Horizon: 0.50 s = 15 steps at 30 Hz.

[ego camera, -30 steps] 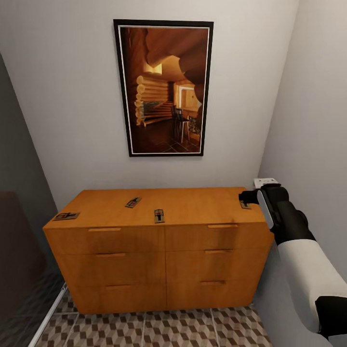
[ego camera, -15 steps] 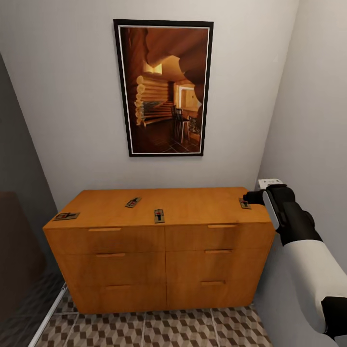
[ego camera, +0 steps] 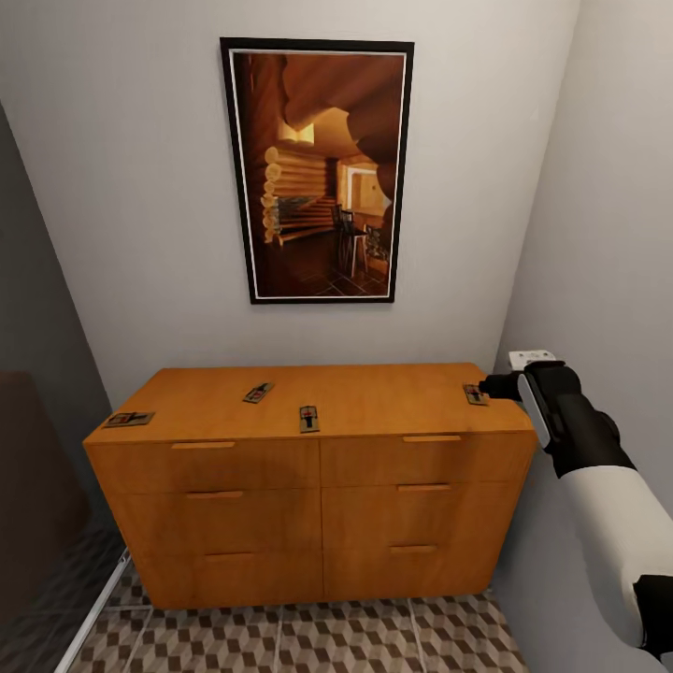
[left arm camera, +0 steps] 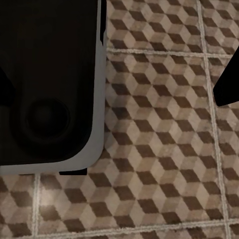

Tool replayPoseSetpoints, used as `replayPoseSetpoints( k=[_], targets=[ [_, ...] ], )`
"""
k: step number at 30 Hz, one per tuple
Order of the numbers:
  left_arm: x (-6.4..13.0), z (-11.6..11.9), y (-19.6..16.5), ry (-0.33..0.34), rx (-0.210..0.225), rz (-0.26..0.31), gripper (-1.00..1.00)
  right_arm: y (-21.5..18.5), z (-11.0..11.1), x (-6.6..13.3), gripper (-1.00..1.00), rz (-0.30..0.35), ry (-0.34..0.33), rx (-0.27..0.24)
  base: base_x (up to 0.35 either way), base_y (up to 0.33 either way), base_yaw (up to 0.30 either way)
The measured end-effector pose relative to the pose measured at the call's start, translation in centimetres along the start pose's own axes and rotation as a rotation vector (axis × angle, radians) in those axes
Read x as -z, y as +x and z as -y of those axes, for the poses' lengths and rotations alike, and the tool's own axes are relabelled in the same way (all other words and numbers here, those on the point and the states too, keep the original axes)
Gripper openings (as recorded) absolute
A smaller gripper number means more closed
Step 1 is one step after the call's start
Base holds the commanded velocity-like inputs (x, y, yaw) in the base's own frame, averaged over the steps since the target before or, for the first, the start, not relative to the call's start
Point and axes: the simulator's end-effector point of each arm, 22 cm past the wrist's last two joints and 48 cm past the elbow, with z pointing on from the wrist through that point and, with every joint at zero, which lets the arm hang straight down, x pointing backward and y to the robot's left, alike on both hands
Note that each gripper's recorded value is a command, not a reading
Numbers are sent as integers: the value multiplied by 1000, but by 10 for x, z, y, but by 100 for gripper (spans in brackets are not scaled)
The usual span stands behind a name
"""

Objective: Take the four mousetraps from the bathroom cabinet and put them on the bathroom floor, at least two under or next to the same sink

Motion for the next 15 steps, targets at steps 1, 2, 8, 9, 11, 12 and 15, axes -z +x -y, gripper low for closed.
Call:
replayPoseSetpoints(
  k=[1,2,8,9,11,12,15],
  targets=[
    [0,0,0,0,0,0,100,0,0,-1,100,2,0,0,0,0,0],
    [0,0,0,0,0,0,100,1,0,-2,100,3,0,0,0,0,0],
    [0,0,0,0,1,0,100,2,1,-5,100,8,-1,-2,0,0,0],
    [0,0,0,0,1,0,100,2,0,-5,100,9,-4,-2,0,0,0],
    [0,0,0,0,1,0,100,2,-2,-5,100,9,-12,-3,0,0,0],
    [0,0,0,0,1,-1,100,2,-3,-5,100,9,-18,-3,0,0,0],
    [0,0,2,0,0,-4,100,2,-9,-5,100,10,-47,-2,0,0,0]
  ],
)
